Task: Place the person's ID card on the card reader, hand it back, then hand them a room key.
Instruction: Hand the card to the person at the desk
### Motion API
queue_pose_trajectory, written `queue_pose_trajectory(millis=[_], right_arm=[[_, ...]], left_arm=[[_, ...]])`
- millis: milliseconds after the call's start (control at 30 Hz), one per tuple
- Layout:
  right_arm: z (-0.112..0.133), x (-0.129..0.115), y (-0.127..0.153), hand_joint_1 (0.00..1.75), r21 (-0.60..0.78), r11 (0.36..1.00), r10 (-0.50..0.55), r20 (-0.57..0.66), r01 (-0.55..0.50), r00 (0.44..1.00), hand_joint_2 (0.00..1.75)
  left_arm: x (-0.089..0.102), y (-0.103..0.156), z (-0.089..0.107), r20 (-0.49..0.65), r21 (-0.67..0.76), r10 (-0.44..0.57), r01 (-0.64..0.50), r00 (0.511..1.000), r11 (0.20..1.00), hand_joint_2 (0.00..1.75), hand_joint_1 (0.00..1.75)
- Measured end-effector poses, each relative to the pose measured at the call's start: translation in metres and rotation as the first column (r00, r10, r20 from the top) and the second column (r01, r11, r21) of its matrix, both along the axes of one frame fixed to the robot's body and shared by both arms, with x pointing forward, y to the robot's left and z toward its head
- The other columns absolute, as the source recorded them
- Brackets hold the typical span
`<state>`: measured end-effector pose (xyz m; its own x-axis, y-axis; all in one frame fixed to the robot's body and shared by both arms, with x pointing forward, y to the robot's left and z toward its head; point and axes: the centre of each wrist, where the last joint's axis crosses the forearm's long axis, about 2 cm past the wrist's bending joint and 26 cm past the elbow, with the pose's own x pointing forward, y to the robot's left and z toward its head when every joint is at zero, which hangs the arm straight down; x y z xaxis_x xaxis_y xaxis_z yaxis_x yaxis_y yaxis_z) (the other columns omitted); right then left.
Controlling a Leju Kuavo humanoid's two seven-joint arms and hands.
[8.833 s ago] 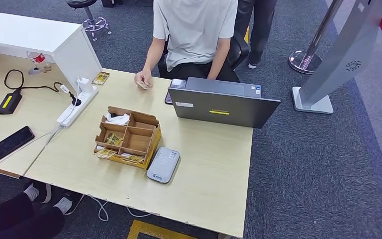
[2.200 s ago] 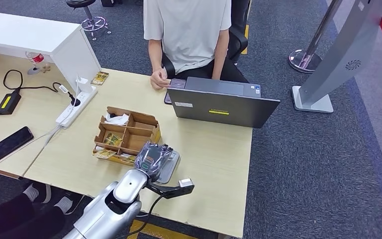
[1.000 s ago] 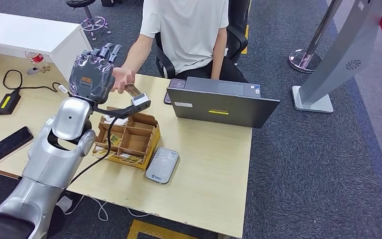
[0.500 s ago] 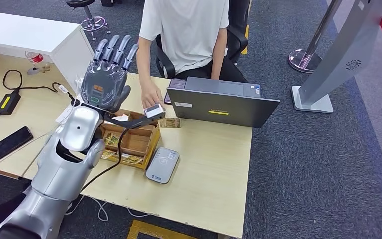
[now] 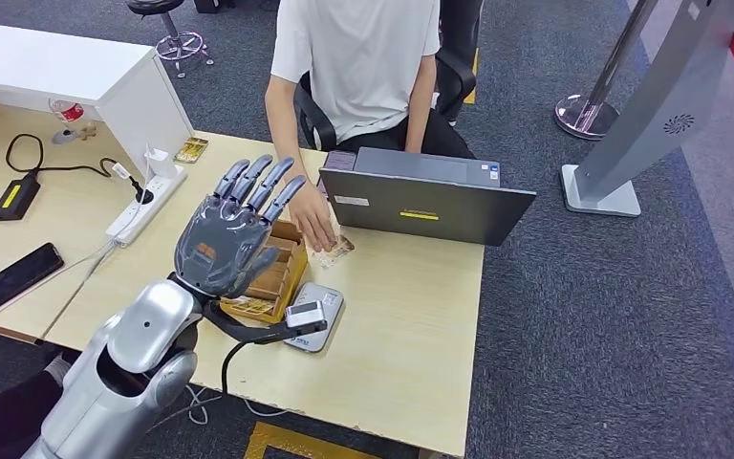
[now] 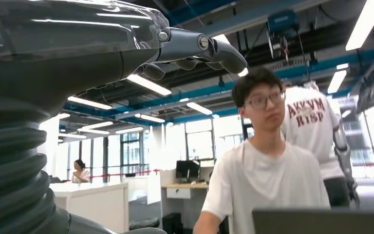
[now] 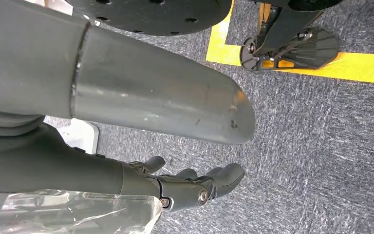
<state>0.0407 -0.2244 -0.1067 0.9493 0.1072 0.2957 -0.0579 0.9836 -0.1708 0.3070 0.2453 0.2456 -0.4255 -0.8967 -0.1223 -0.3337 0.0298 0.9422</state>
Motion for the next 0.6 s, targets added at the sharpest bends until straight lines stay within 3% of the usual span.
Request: queue_pose_trajectory(millis=[233, 600], right_arm=[[0.0, -0.001, -0.001, 0.0, 0.001, 1.0, -0.026, -0.013, 0.026, 1.0, 0.0], [0.0, -0.001, -0.001, 0.0, -0.001, 1.0, -0.027, -0.018, 0.027, 0.999, 0.0]], left_arm=[[-0.013, 0.037, -0.026, -0.183, 0.116, 0.032, -0.011, 0.983, 0.993, 1.75, 0.0], [-0.041, 0.047, -0.07, -0.302, 0.122, 0.084, -0.049, 0.95, 0.991, 1.75, 0.0]])
